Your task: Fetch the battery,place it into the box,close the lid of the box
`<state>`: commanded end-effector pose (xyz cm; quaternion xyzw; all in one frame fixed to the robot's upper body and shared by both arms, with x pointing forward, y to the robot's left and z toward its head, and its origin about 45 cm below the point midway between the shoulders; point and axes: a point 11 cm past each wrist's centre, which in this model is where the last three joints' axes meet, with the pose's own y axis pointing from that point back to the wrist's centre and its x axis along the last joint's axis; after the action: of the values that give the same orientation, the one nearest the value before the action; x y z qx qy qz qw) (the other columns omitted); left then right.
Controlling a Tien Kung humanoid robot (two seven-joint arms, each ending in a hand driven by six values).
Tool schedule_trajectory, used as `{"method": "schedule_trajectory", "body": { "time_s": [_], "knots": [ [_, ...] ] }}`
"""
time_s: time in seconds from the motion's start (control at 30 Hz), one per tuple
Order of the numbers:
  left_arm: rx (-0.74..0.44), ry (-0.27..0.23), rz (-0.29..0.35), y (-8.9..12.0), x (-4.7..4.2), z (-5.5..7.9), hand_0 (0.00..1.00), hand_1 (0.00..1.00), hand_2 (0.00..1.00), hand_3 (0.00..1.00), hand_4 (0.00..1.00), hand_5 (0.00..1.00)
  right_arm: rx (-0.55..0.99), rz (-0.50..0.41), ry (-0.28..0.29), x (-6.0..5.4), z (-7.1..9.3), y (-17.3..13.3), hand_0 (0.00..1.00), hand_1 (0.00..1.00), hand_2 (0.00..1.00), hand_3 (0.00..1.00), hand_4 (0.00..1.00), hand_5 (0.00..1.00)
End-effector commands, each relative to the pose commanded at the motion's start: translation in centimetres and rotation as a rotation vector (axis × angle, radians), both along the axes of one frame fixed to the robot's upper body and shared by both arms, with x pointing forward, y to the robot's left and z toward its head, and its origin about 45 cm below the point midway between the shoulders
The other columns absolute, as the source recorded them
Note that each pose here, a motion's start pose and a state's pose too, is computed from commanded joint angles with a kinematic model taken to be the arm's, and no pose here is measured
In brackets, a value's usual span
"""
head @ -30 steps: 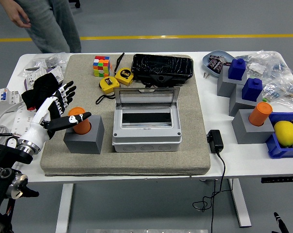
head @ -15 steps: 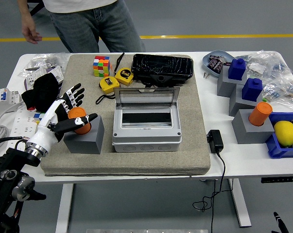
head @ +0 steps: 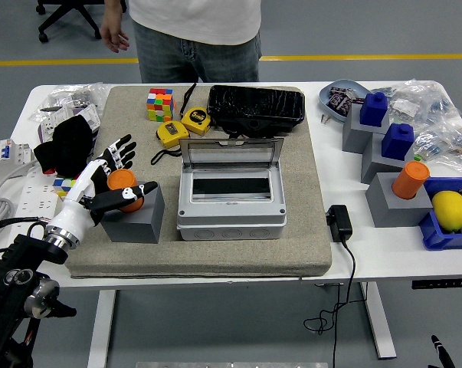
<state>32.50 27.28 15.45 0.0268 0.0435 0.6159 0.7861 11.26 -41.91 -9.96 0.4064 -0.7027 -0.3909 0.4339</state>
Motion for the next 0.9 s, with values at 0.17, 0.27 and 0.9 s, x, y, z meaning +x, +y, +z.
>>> {"method": "schedule_trajectory", "body": {
  "time_s": [0.17,0.27,0.9],
  "knots": [
    [0.003,0.003,0.003,-0.14,-0.08,-0.15,0.985,0.998,0.998,0.983,0.998,0.002,-0.001,0.001,0.001,-0.03,0.0,-0.02,0.811,0.721,0.728,0.778,0.998,0.998],
    [0.006,0.004,0.008,-0.2,-0.1,-0.25,0.967,0.998,0.998,0.967,0.998,0.002,0.0,0.002,0.002,-0.08,-0.02,0.01,0.811,0.721,0.728,0.779,0.998,0.998],
    [0.008,-0.017,0.068,-0.83,-0.33,-0.72,0.901,0.923,0.912,0.875,0.998,0.002,0.001,-0.002,0.0,-0.09,-0.03,0.02,0.811,0.721,0.728,0.779,0.998,0.998]
  ]
}}
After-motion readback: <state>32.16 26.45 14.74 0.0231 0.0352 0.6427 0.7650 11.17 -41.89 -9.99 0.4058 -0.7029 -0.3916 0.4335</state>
